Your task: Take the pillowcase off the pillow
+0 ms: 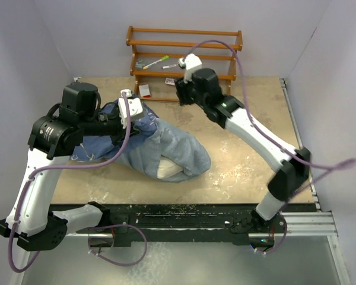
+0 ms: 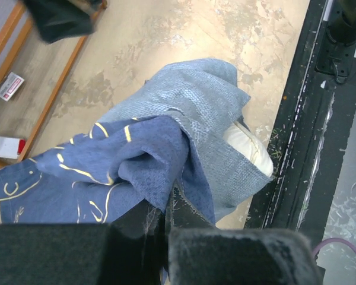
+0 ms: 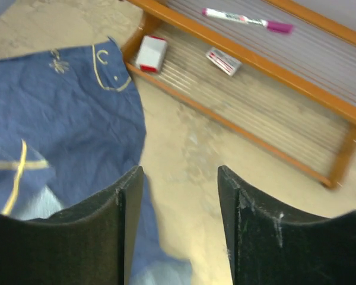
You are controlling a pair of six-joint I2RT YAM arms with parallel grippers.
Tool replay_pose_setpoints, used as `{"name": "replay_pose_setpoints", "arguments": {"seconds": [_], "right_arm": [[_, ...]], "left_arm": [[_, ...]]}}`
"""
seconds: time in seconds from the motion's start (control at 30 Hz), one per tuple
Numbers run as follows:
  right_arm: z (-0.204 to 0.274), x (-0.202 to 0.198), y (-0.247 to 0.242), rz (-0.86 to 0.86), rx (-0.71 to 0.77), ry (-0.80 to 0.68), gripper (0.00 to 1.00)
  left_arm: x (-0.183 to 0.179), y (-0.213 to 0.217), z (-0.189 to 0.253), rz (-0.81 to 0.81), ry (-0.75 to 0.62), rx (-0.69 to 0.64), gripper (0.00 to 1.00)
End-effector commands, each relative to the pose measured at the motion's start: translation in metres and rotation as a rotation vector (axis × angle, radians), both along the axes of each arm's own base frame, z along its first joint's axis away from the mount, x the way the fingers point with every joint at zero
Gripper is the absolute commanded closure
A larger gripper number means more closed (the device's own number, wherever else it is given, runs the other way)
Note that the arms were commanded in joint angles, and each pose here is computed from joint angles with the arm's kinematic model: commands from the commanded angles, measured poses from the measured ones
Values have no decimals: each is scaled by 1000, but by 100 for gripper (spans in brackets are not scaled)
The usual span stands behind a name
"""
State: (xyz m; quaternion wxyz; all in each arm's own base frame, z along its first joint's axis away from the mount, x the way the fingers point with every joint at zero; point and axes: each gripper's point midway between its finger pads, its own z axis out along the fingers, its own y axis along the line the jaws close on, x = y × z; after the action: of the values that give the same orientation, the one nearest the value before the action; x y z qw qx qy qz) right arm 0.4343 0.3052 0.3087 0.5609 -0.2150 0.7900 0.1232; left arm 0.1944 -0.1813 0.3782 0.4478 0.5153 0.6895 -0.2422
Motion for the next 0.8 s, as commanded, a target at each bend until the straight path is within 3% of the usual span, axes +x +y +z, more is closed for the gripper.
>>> {"name": "replay_pose_setpoints", "arguments": {"seconds": [0.0,0.07,0.17,0.3,0.47,0.77], "right_arm": [[103,-56,-62,-108,189,-276,40],[110,-89,-79,-63,220,-322,39],[106,-156,-68,168,230,-409,44],[61,-232,-42,455,196,-431,46],[18,-262,-12,619,150,-409,46],[-32,-275,48,773,-54,-383,34]], "left_arm": [[14,-5,45,30,-162,-100,100],[25,-6,44,64,-161,-98,100],[34,-7,46,87,-158,-105,100],[40,-11,52,95,-157,-120,100],[41,-13,59,95,-146,-128,100],[35,-7,59,103,-149,-112,100]]}}
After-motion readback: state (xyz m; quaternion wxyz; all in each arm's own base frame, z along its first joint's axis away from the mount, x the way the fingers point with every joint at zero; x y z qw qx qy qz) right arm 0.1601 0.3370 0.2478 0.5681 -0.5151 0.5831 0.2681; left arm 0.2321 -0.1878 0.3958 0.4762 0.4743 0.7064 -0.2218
